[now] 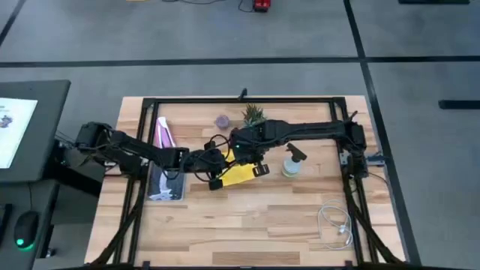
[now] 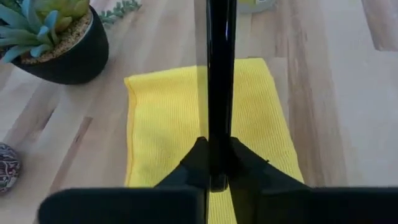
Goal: Apply microfiber cloth
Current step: Wipe the cellphone with the microfiber cloth
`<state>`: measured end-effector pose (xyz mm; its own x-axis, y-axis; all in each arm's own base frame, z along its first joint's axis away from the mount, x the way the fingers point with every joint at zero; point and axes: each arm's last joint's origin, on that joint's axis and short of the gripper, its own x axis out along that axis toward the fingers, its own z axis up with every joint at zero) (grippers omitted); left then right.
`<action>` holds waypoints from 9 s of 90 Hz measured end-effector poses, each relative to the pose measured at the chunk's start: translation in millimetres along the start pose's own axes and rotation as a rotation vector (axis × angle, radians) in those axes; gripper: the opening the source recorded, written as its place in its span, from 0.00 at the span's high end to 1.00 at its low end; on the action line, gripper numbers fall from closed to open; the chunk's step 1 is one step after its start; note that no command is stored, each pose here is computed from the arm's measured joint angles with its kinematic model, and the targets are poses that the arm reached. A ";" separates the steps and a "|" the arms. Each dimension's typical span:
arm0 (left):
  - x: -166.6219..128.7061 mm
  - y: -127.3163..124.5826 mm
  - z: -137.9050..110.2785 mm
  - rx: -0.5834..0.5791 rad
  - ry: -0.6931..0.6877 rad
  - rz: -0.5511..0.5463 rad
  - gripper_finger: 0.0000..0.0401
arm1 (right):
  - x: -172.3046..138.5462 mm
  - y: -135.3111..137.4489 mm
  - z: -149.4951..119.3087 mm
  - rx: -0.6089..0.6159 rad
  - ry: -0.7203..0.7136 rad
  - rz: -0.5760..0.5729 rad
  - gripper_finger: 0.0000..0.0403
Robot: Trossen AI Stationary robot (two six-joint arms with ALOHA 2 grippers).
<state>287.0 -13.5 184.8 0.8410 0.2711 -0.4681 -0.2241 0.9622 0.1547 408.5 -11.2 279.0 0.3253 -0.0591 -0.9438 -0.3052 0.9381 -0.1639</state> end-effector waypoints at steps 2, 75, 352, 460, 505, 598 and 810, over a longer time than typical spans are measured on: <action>0.0 -0.1 -0.1 0.000 0.001 0.000 0.98 | 0.0 0.0 0.2 -0.001 -0.002 -0.001 0.88; -83.9 11.1 -9.7 -0.240 -0.103 0.118 0.99 | -47.1 5.8 -9.9 0.098 -0.075 -0.109 0.51; -47.3 -67.0 -88.0 -0.924 0.069 -0.609 0.99 | 26.7 166.1 6.6 0.101 -0.573 -0.412 1.00; -19.7 -81.4 -110.1 -0.966 0.211 -0.598 0.98 | 103.2 191.3 7.3 0.320 -0.535 -0.401 1.00; -33.7 -74.7 -101.9 -0.844 0.242 -0.549 1.00 | 84.9 182.2 7.2 0.372 -0.548 -0.397 1.00; -44.6 -83.0 -91.5 -0.671 0.390 -0.266 0.93 | 91.9 159.4 -34.1 0.772 -0.187 -0.333 0.97; -42.8 -85.0 -94.5 -0.668 0.272 -0.138 0.61 | 142.4 109.8 8.5 0.949 -0.476 0.383 0.92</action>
<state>223.5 -104.6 109.5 0.7512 0.0593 -0.6574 -0.4499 0.7748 -0.4441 428.9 86.2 129.1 0.7261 0.2337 -0.6467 0.2799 0.7585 0.5884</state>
